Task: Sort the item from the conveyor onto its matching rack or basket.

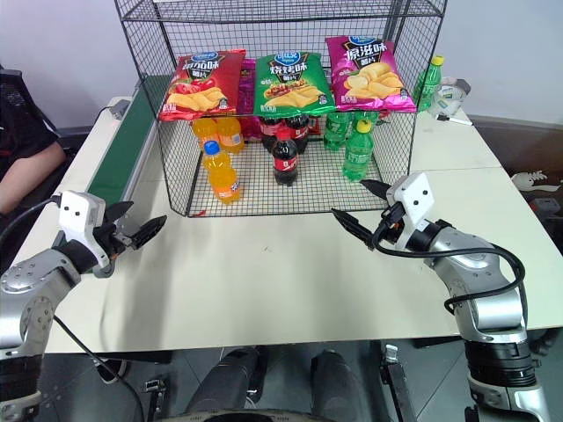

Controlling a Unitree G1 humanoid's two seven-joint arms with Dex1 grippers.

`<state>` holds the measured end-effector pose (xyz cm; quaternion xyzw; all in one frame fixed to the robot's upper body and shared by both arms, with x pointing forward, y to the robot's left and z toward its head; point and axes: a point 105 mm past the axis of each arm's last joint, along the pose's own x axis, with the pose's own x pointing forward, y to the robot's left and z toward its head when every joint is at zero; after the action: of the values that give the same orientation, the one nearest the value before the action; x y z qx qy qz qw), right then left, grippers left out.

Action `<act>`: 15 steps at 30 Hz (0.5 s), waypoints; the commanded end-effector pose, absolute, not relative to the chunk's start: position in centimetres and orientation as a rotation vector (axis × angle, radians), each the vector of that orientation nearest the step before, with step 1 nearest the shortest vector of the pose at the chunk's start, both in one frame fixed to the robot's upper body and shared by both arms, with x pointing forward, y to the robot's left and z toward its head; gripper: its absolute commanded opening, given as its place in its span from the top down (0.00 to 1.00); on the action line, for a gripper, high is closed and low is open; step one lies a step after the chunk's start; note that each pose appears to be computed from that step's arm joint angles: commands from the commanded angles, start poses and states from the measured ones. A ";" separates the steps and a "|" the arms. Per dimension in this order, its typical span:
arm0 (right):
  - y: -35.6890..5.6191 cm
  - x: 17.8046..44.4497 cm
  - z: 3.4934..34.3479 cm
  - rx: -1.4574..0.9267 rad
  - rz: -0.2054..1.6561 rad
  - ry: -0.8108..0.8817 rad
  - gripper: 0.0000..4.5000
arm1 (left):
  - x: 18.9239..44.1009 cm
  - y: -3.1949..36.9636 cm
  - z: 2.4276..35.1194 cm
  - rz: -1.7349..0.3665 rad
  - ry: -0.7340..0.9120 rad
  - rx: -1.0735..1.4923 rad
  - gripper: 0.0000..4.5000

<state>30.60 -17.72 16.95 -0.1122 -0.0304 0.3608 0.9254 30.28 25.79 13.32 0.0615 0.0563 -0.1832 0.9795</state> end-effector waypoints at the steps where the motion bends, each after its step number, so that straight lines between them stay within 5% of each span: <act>1: -17.7 30.5 18.1 -0.249 0.745 -0.108 0.00 | 30.1 26.0 14.8 -0.365 0.075 0.164 0.01; 15: -17.5 30.7 18.1 -0.246 0.747 -0.114 0.00 | 30.4 26.4 15.1 -0.332 0.053 0.148 0.01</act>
<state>30.69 -17.66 17.02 -0.1117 -0.0318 0.3628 0.9246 30.38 25.99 13.56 0.0650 0.0528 -0.1724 0.9815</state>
